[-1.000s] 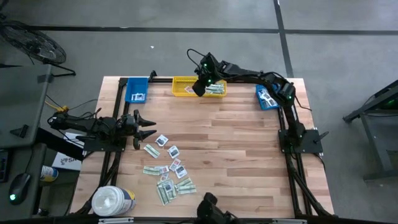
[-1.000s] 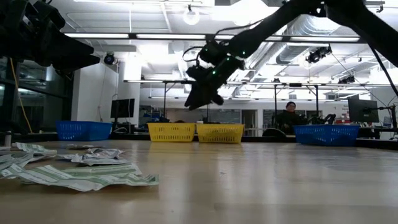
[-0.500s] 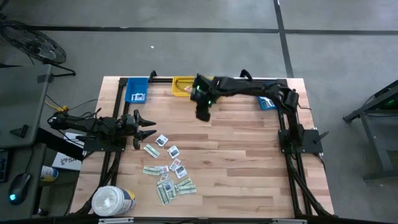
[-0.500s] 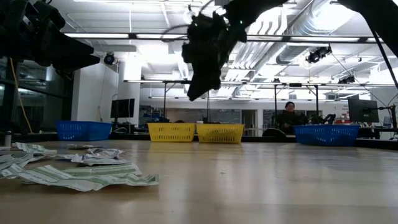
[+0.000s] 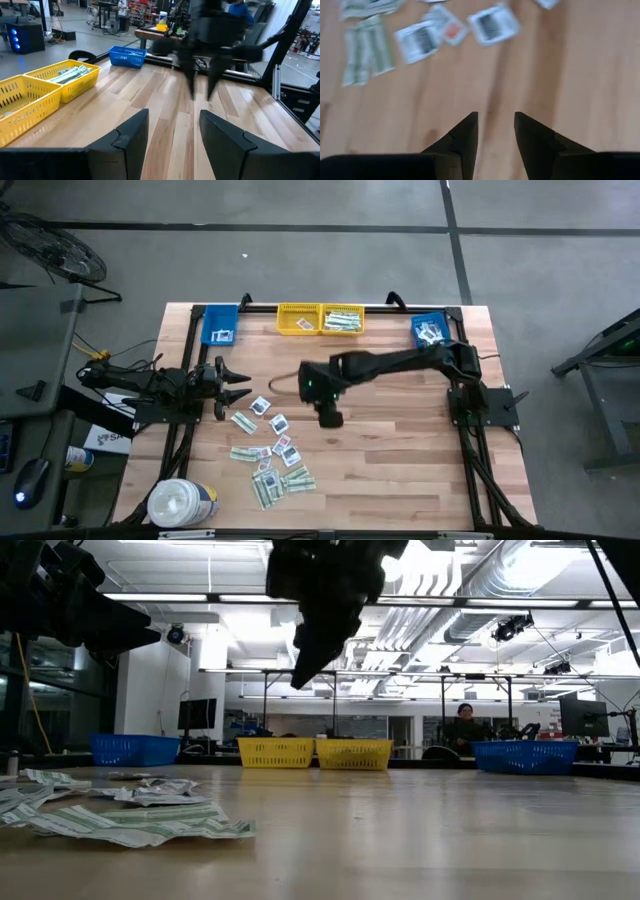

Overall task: Pick & Place First Aid Supplies
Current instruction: Put the green bandage pack into the right yellow bin

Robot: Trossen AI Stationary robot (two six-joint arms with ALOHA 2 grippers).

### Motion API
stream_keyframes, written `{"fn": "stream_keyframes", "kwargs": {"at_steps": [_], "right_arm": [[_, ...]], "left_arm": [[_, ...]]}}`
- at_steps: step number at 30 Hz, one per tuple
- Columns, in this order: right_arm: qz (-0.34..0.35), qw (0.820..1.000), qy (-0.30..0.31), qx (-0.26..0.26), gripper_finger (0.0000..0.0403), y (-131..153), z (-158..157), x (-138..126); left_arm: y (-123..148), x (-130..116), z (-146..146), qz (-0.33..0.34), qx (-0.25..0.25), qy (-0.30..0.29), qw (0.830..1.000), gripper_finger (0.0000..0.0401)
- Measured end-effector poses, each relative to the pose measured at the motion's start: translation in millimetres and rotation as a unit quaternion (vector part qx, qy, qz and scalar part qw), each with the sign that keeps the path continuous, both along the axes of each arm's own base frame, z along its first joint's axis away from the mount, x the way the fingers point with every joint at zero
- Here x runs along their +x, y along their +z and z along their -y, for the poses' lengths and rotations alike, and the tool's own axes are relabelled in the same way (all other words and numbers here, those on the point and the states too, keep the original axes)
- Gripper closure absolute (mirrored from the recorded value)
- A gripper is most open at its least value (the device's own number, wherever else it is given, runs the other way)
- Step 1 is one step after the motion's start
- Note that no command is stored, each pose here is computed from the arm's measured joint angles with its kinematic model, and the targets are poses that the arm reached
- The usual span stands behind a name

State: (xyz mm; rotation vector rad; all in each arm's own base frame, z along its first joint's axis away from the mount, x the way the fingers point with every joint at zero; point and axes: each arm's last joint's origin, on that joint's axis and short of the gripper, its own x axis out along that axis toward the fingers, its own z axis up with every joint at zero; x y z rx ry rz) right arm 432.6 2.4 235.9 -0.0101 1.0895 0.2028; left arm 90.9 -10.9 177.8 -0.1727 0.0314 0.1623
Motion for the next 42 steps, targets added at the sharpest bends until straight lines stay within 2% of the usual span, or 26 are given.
{"fn": "stream_keyframes", "kwargs": {"at_steps": [6,11,17,20,23,31,36,42], "right_arm": [[0.001,0.998,0.056,-0.013,0.0282,0,-43,-3],[-0.03,0.995,0.086,-0.035,0.0282,-3,-70,-12],[-0.028,0.976,0.203,-0.076,0.0282,-5,-106,-23],[-0.019,0.964,0.253,-0.077,0.0282,-4,-124,-28],[-0.004,0.962,0.262,-0.071,0.0282,-10,-142,-27],[0.058,0.959,0.272,-0.054,0.0282,-46,-186,-10],[0.055,0.95,0.289,-0.106,0.0282,-67,-204,-12],[0.073,0.921,0.33,-0.194,0.0282,-79,-225,-18]], "left_arm": [[0,0,0,0.0,0.0,0.0,1.0,0.0224],[0,0,0,0.0,0.0,0.0,1.0,0.0224],[0,0,0,0.0,0.0,0.0,1.0,0.0224],[0,0,0,0.0,0.0,0.0,1.0,0.0224],[0,0,0,0.0,0.0,0.0,1.0,0.0224],[0,0,0,0.0,0.0,0.0,1.0,0.0224],[0,0,0,0.0,0.0,0.0,1.0,0.0224],[0,0,0,0.0,0.0,0.0,1.0,0.0224]]}}
